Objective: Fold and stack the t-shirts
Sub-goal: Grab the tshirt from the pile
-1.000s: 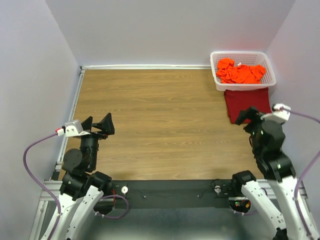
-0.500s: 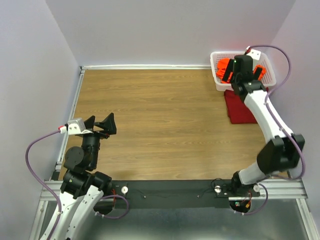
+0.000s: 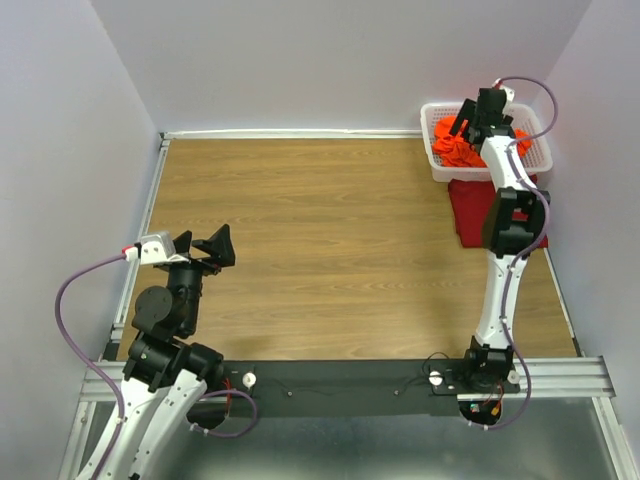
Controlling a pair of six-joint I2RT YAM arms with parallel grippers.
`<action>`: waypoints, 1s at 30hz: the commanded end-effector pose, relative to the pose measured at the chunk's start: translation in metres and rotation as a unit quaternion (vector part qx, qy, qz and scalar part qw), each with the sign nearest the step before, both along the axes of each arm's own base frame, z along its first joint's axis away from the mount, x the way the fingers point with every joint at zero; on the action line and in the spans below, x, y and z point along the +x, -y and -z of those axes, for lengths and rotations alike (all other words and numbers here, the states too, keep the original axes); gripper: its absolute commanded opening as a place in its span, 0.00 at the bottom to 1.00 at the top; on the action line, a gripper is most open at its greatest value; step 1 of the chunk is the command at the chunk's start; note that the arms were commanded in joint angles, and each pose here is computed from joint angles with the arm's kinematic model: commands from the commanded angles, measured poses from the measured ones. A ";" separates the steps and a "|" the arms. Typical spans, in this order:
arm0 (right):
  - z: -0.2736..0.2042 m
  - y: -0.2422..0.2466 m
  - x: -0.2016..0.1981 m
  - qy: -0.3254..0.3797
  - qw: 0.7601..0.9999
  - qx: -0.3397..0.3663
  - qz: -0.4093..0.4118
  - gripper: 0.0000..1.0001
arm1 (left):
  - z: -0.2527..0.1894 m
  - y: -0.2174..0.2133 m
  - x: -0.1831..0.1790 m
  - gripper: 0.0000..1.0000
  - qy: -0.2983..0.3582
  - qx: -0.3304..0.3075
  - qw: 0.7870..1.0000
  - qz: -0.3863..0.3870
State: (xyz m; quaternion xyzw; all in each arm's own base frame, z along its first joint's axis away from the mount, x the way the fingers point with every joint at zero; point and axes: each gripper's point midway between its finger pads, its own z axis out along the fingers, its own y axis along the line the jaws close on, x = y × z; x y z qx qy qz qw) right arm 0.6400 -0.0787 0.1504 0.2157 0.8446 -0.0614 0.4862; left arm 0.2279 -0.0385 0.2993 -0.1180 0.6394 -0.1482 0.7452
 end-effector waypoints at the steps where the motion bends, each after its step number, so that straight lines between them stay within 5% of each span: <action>1: 0.026 -0.012 0.028 0.006 0.998 0.040 -0.037 0.96 | 0.005 -0.005 0.003 0.98 -0.009 0.003 1.000 -0.016; 6: 0.072 -0.011 0.037 -0.013 0.998 0.054 -0.036 0.91 | 0.006 -0.004 0.004 0.98 -0.011 0.006 1.000 -0.014; 8: 0.087 -0.014 0.037 -0.022 0.997 0.058 -0.042 0.78 | 0.006 -0.004 0.005 0.98 -0.011 0.005 1.000 -0.015; 11: 0.082 -0.018 0.038 -0.017 0.996 0.058 -0.058 0.44 | 0.007 -0.004 0.005 0.98 -0.012 0.006 1.000 -0.015; 12: 0.078 -0.016 0.038 -0.015 0.997 0.050 -0.060 0.21 | 0.007 -0.004 0.005 0.98 -0.011 0.005 1.000 -0.015; 15: 0.043 -0.012 0.037 0.006 0.998 0.028 -0.063 0.01 | 0.007 -0.003 0.004 0.98 -0.010 0.006 1.000 -0.012; 23: -0.108 -0.020 0.003 0.091 0.991 -0.044 -0.088 0.01 | 0.002 -0.002 0.001 0.99 0.000 0.004 1.000 -0.005; 30: -0.270 -0.118 -0.069 0.225 0.949 -0.028 -0.220 0.00 | -0.006 -0.006 -0.007 0.98 0.021 -0.006 1.000 -0.008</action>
